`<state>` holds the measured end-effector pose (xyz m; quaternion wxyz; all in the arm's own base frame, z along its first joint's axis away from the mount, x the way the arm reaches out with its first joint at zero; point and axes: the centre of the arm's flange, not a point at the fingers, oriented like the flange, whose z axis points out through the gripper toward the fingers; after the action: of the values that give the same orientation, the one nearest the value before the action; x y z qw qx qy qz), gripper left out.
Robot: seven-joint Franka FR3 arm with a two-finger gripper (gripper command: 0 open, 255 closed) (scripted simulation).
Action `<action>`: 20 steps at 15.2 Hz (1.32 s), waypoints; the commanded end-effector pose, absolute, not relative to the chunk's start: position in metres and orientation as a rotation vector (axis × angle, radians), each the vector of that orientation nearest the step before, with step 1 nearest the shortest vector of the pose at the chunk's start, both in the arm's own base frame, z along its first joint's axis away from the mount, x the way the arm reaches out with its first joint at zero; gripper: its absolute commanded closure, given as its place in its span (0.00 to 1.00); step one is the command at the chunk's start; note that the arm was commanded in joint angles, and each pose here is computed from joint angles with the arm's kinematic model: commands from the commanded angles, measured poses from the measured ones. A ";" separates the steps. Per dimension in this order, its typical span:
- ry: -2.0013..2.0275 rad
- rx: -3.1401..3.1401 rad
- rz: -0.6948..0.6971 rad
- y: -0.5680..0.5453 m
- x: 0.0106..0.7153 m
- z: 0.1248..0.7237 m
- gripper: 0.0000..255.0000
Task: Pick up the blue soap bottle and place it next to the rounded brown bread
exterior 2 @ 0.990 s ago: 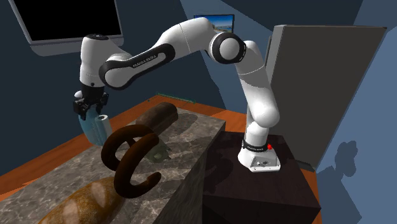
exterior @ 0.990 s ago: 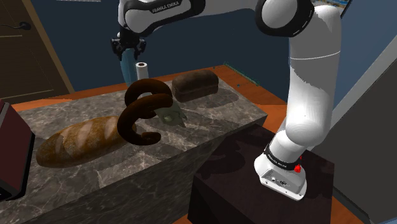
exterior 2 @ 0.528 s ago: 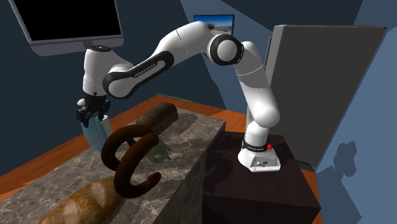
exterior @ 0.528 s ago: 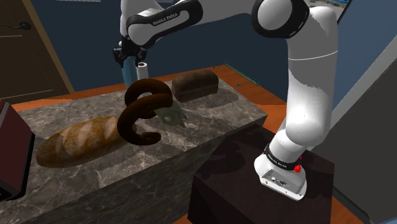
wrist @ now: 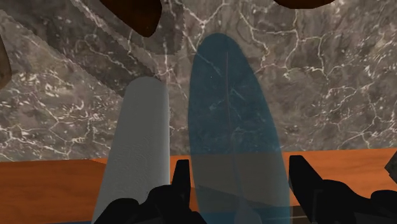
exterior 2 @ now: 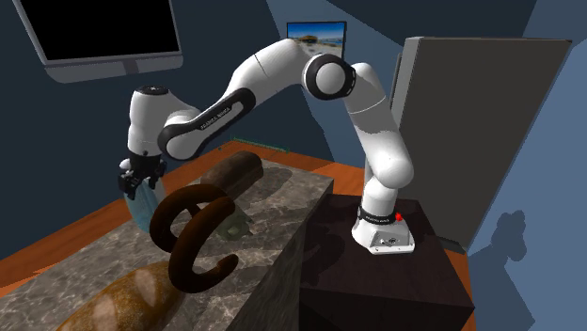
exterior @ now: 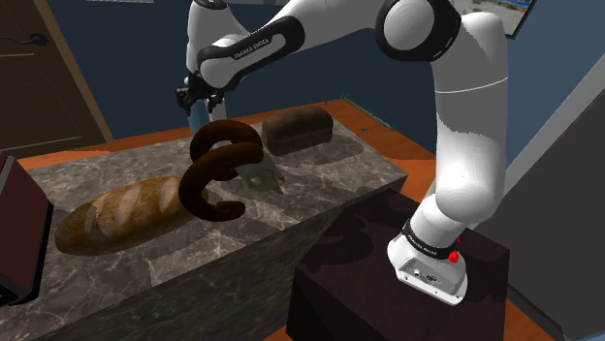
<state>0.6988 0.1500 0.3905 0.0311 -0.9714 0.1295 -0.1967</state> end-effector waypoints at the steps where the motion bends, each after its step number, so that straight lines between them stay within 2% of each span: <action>1: 0.399 -2.992 -0.608 0.149 0.698 0.380 1.00; 6: 0.399 -2.992 -0.608 0.149 0.698 0.353 1.00; 14: 0.399 -2.992 -0.608 0.149 0.698 0.353 1.00; 15: 0.399 -2.992 -0.608 0.149 0.698 0.353 0.00; 20: 0.399 -2.992 -0.608 0.149 0.698 0.353 0.00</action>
<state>0.6979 0.1493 0.3534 0.0314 -0.9712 0.1294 -0.1974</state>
